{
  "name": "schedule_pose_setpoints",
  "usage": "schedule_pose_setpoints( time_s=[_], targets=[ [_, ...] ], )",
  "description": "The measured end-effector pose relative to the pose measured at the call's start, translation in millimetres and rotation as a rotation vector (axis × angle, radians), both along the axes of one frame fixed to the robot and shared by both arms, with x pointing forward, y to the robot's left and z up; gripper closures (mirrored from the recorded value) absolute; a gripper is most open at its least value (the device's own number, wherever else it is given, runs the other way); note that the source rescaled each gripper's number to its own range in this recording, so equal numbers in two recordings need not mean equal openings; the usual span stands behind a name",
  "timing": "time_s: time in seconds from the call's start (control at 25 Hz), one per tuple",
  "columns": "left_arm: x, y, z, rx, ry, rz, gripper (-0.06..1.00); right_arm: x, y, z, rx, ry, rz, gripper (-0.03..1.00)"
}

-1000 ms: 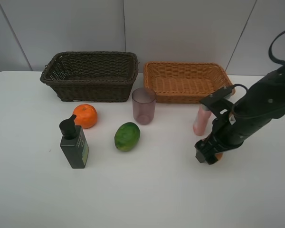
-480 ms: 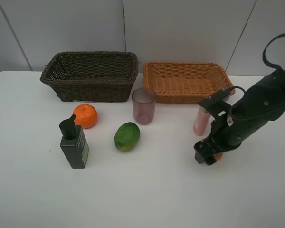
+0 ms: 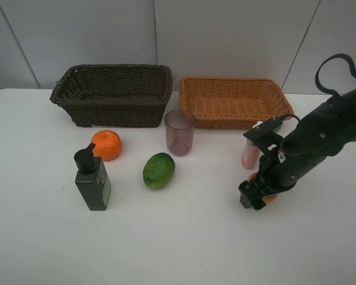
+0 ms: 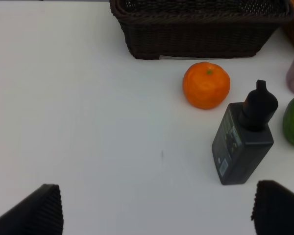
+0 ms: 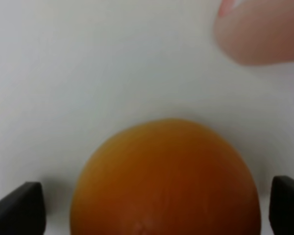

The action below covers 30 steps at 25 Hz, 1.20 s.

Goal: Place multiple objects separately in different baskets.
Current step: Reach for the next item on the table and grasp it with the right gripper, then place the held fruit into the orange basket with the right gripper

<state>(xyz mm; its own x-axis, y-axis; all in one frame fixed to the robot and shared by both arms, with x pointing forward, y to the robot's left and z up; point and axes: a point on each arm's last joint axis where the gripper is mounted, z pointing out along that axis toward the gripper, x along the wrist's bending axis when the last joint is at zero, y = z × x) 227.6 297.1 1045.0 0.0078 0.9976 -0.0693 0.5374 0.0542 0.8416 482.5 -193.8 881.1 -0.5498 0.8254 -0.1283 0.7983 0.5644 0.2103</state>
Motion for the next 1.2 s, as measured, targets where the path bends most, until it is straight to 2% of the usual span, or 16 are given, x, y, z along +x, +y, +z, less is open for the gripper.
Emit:
schedule_pose_setpoints(
  time_s=[0.2,0.32,0.4,0.52,1.2],
  targets=[
    [0.0,0.0,0.0,0.000,0.000,0.000,-0.06,0.4,0.3,-0.7,0.002,-0.003,0.002,-0.03],
    [0.0,0.0,0.0,0.000,0.000,0.000,-0.06,0.5,0.4,-0.7,0.003,-0.003,0.002,0.03],
    [0.0,0.0,0.0,0.000,0.000,0.000,-0.06,0.5,0.4,-0.7,0.003,-0.003,0.002,0.17],
    [0.0,0.0,0.0,0.000,0.000,0.000,-0.06,0.4,0.3,-0.8,0.002,-0.002,0.002,0.50],
    [0.0,0.0,0.0,0.000,0.000,0.000,-0.06,-0.6,-0.5,-1.0,-0.007,0.009,0.000,0.50]
  ],
)
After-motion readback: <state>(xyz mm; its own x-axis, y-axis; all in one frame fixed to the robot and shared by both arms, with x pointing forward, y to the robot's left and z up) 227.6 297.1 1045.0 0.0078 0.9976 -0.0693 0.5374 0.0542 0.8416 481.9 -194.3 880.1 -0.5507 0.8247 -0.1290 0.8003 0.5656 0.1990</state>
